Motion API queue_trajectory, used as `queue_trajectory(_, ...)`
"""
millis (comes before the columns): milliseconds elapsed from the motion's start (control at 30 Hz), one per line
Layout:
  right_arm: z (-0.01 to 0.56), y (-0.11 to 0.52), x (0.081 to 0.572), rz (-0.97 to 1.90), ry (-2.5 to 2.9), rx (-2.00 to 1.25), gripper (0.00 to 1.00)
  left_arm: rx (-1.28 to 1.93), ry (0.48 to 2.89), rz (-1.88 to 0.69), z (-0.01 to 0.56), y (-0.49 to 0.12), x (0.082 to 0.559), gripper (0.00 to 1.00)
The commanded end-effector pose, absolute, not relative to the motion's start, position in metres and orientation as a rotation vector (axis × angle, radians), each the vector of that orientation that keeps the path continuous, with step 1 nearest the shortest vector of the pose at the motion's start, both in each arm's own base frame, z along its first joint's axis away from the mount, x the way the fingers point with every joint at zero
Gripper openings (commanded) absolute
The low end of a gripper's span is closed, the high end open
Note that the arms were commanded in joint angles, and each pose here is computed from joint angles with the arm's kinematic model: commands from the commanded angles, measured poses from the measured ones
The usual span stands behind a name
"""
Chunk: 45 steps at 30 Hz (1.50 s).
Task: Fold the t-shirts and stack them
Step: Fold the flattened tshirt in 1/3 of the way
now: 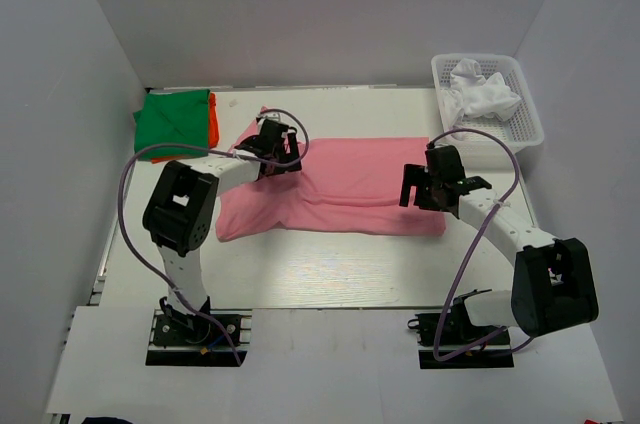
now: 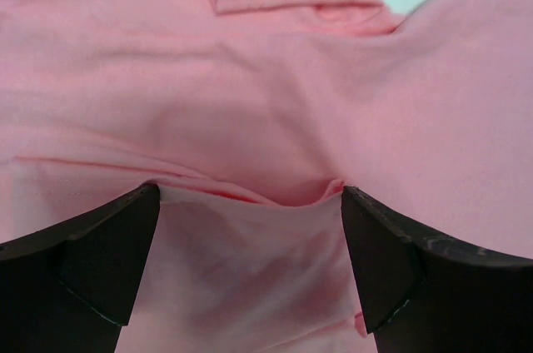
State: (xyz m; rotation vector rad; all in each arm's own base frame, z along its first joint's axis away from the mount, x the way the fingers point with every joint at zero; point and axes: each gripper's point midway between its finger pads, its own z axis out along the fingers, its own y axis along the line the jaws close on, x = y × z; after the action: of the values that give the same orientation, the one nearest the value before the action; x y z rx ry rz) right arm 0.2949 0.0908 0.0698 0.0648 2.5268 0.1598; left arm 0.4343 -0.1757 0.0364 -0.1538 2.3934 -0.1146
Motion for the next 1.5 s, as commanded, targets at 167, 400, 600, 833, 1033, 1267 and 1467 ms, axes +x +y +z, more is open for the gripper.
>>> queue_trajectory(167,0.082,0.085,0.302,0.128,2.484,0.082,0.9,-0.103,2.285,-0.057,0.065,-0.174,0.476,1.0)
queue_trajectory(400,0.093,0.091,0.306,0.176,2.443,0.087,0.9,-0.109,2.205,-0.008,0.119,-0.164,0.481,1.0)
queue_trajectory(600,0.075,0.104,0.304,0.272,2.447,0.112,0.9,-0.271,2.167,-0.099,0.15,-0.141,0.414,1.0)
queue_trajectory(833,0.046,0.1,0.3,0.255,2.478,0.192,0.9,-0.461,2.327,-0.057,0.073,-0.109,0.325,1.0)
queue_trajectory(1033,0.021,0.091,0.279,0.222,2.531,0.327,0.9,-0.545,2.407,-0.046,0.032,-0.092,0.275,1.0)
queue_trajectory(1267,0.006,0.081,0.254,0.183,2.575,0.358,0.9,-0.639,2.405,-0.02,0.012,-0.077,0.252,1.0)
queue_trajectory(1467,0.003,0.078,0.239,0.177,2.602,0.383,0.9,-0.952,2.618,0.284,0.002,-0.055,0.19,1.0)
